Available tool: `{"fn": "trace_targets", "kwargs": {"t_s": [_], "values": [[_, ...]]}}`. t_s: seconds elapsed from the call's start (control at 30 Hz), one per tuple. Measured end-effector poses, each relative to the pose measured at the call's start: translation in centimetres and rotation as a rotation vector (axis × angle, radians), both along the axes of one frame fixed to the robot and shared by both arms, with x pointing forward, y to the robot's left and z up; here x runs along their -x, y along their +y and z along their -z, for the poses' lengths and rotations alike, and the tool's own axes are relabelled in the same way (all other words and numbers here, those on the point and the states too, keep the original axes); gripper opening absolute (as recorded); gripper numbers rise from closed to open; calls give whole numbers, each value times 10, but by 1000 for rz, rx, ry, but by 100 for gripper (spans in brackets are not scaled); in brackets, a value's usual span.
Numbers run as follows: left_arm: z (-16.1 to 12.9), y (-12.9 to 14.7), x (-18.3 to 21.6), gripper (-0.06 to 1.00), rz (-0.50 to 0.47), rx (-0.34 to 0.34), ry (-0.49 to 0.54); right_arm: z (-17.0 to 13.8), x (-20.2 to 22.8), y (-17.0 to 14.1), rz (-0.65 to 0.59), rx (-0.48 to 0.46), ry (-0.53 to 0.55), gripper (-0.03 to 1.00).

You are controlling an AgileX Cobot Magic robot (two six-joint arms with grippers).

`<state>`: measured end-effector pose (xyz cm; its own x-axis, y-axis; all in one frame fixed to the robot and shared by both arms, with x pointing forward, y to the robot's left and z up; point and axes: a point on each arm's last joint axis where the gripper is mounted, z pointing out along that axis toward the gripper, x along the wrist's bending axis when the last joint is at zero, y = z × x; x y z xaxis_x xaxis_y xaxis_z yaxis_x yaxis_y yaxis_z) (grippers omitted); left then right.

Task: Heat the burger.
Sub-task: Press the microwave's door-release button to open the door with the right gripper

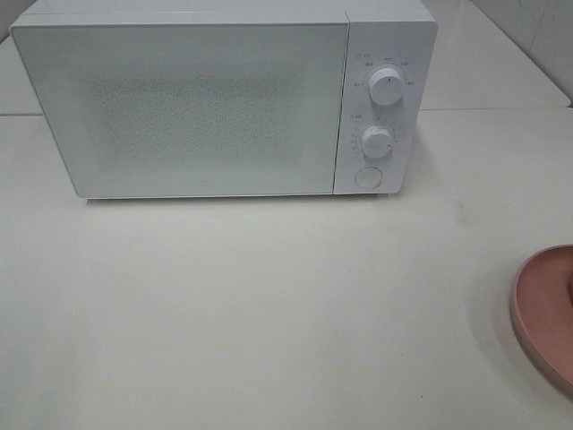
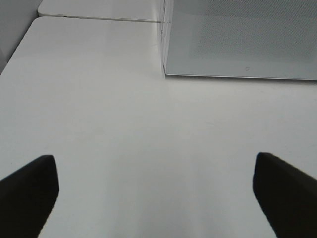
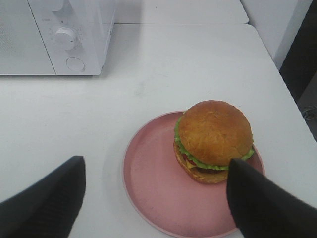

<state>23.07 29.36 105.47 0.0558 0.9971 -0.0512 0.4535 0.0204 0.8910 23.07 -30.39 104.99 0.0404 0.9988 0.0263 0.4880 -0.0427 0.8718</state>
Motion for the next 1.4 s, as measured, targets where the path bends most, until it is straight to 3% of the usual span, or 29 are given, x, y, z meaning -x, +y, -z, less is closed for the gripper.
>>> {"fn": "trace_targets", "kwargs": {"t_s": [0.7,1.4], "values": [[0,0,0,99,0,0,0,-7,-1,0,-1,0,-23,76],[0,0,0,99,0,0,0,-26,-70,4,-18,8,-9,76]]}}
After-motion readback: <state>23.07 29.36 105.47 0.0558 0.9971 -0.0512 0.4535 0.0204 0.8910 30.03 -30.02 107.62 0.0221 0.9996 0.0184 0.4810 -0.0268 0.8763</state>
